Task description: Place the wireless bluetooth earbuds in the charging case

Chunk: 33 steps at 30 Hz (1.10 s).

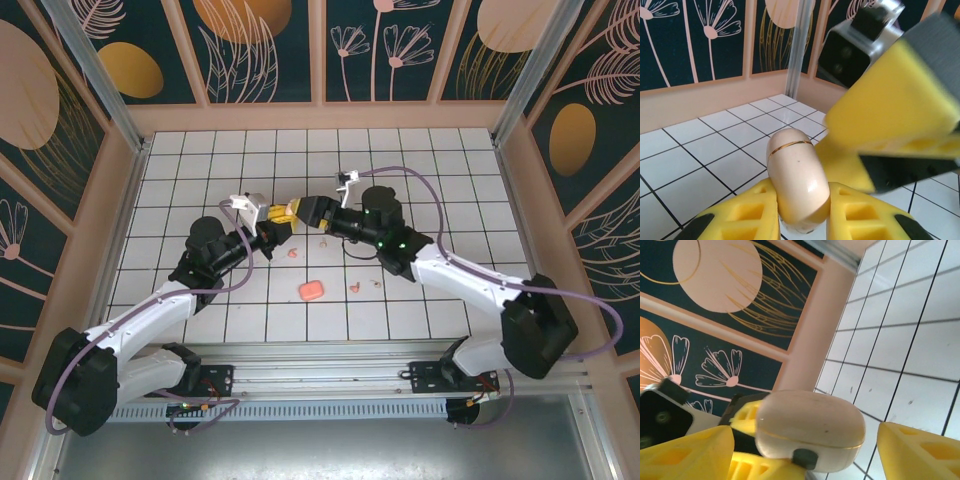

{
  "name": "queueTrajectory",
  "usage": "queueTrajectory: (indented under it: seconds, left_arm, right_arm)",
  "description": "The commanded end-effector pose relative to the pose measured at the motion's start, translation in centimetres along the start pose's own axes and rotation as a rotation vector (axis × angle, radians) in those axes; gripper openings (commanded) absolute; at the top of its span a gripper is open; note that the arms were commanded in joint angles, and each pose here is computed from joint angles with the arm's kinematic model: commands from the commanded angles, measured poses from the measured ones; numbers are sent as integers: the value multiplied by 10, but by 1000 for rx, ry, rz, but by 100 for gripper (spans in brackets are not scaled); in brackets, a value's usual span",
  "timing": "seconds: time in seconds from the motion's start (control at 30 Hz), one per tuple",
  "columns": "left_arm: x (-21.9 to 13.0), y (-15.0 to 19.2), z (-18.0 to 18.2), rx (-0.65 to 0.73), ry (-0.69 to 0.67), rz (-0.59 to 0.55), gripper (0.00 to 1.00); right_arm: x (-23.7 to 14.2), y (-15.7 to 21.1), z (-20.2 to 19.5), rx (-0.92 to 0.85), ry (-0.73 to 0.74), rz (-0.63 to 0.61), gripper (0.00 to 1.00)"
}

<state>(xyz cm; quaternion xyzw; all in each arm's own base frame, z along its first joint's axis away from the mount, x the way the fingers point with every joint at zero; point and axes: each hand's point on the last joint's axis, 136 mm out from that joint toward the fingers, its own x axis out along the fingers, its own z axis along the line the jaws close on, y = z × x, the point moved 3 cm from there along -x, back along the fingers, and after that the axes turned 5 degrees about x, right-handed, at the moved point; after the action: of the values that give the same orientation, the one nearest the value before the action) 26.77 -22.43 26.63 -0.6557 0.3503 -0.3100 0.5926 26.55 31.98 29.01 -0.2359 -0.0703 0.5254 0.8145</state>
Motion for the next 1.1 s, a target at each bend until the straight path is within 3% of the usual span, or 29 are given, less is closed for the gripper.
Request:
queueTrajectory:
  seconds: [0.0, 0.27, 0.43, 0.67, 0.87, 1.07]
  left_arm:
    - [4, -19, -8, 13, 64, -52, 17]
    - [15, -26, -15, -17, 156, -62, 14]
    - [16, -28, -15, -17, 164, -70, 13]
    - [21, -32, -16, -10, 182, -67, 13]
    - [18, -39, -20, 7, 203, -118, 14]
    - [24, -42, -27, 83, 272, -81, 15]
  right_arm:
    - [-29, -17, 13, -181, 30, -120, 79]
    - [-82, -35, 27, -515, -10, -214, 78]
    - [-97, -47, 34, -677, -3, -233, 73]
    - [-94, -57, 25, -802, -25, -136, 66]
    - [-94, -49, 26, -915, -72, -53, 65]
    - [-105, -54, 19, -997, -23, 14, 65]
